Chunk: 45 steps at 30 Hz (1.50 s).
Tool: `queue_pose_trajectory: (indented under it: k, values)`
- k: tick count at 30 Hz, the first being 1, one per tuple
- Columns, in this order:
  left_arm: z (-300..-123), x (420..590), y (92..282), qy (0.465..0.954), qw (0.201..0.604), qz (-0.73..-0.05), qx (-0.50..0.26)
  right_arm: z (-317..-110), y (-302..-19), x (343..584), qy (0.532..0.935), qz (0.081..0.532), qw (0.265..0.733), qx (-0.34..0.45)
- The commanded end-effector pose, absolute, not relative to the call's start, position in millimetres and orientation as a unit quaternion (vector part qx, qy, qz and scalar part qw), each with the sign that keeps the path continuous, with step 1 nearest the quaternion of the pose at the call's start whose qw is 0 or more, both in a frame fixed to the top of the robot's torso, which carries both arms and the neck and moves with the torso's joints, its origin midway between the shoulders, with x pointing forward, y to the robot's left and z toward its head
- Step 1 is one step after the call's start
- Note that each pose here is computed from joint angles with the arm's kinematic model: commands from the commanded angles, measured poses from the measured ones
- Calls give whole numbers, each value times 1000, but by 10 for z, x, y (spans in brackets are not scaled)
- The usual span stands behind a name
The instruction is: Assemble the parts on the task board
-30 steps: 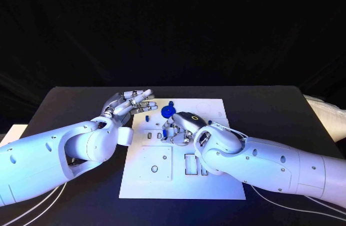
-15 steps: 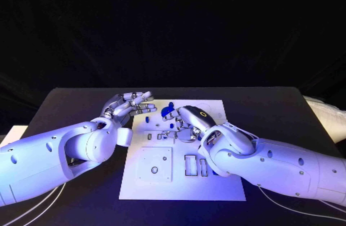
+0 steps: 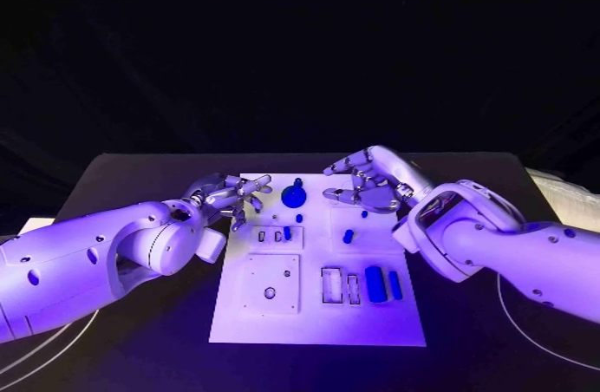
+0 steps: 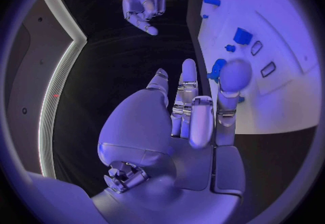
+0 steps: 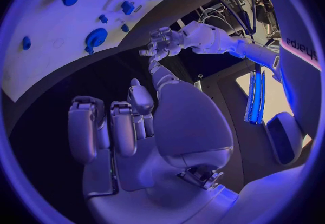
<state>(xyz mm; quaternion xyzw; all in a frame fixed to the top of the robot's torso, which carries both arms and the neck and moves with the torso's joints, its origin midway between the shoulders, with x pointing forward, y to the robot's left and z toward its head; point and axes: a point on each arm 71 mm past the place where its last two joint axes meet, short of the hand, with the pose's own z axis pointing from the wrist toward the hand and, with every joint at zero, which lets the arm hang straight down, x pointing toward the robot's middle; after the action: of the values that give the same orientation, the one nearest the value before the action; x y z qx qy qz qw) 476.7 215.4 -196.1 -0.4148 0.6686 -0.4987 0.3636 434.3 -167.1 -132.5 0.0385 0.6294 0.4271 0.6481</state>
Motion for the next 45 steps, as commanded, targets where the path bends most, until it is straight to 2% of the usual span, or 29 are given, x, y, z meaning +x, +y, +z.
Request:
queue_pose_trajectory:
  k: [1, 9, 18, 31, 45]
  values:
    - [-2037, 4759, 2109, 793, 357, -386, -308, -1236, -1826, 4389, 625, 451, 628, 106]
    - [-2051, 4837, 2090, 849, 367, -286, -251, -1120, -2073, 4498, 628, 425, 640, 123]
    - [-1882, 4958, 1939, 883, 375, -213, -185, -1129, -2112, 4539, 639, 410, 641, 117]
    - [-1820, 5100, 1642, 909, 365, -155, -128, -1149, -2101, 4566, 647, 403, 637, 116]
    - [-1813, 5161, 1563, 919, 363, -115, -98, -1164, -2091, 4577, 652, 400, 634, 115]
